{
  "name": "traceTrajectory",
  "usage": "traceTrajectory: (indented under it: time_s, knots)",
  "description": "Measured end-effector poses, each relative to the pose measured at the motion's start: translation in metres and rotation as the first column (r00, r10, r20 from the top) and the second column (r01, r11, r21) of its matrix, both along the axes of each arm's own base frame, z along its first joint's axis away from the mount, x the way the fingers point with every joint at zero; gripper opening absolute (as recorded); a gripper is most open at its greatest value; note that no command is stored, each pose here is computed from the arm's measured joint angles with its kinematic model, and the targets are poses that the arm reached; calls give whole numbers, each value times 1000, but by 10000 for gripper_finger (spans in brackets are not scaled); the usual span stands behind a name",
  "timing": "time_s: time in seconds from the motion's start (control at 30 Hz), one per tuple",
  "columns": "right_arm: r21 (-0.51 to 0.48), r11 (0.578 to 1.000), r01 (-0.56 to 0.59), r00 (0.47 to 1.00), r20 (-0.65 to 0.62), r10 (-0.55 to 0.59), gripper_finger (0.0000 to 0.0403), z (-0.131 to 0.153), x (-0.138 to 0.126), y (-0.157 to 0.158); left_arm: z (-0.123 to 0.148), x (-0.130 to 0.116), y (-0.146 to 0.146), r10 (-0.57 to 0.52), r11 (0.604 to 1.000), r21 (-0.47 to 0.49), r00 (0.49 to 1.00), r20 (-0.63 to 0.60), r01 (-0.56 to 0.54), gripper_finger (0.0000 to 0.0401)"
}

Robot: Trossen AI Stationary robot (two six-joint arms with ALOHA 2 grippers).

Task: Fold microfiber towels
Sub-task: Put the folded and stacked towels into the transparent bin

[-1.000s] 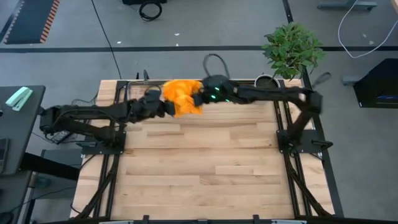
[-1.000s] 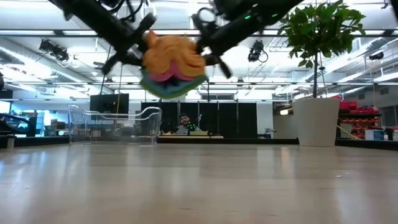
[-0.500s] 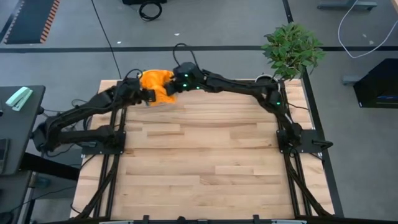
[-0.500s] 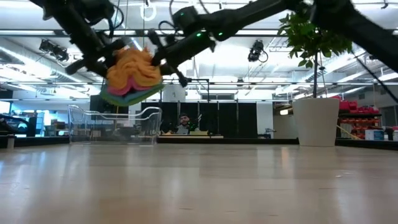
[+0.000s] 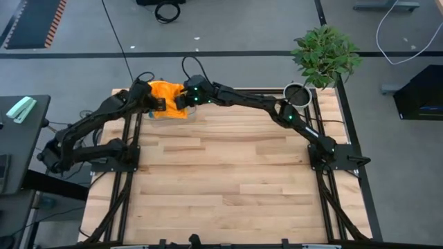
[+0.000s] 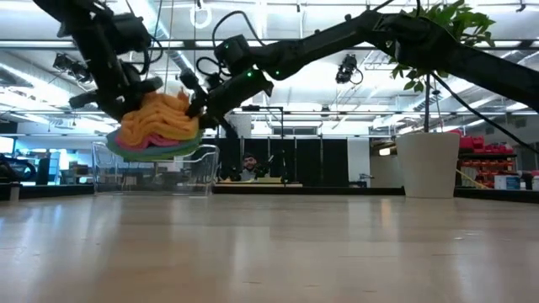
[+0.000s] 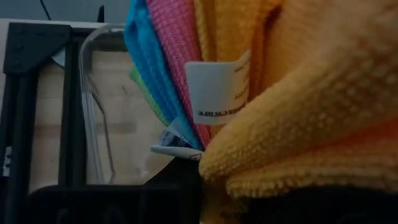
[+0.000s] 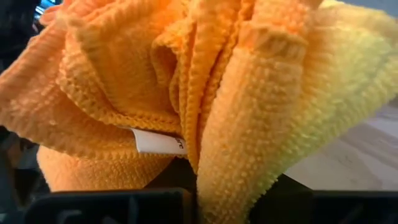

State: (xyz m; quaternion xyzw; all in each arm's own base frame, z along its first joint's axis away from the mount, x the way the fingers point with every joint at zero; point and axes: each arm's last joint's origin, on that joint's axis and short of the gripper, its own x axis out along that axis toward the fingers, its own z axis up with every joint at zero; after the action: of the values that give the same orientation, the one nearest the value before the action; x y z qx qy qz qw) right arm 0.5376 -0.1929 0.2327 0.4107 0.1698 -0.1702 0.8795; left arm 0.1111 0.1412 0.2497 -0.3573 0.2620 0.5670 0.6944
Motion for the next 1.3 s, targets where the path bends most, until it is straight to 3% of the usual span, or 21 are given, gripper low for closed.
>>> traceTrajectory:
  time_s: [0.17, 0.47, 0.63, 0.8, 1.0, 1.3]
  knots:
    - [-13, 1000, 18, 999, -47, -19, 59, -6, -3, -5, -14, 10, 15, -2, 999, -37, 999, -40, 0, 64]
    - [-1, 999, 38, 956, -290, -37, 59, -24, -21, -13, -42, 34, 28, -88, 987, -139, 994, -61, 79, 64]
    - [-17, 999, 47, 903, -428, -49, 59, -20, -35, -9, -46, 53, 24, -139, 983, -125, 990, -12, 137, 64]
    - [-84, 996, 43, 810, -581, -84, 64, -8, -54, -3, -47, 68, 25, -172, 979, -94, 983, 69, 178, 64]
    - [-71, 996, 43, 775, -627, -79, 67, -6, -62, -3, -57, 77, 30, -165, 975, -132, 978, 125, 181, 64]
    - [-66, 998, -11, 777, -629, -33, 93, -6, -63, -5, -59, 81, 23, -161, 972, -154, 981, 106, 176, 64]
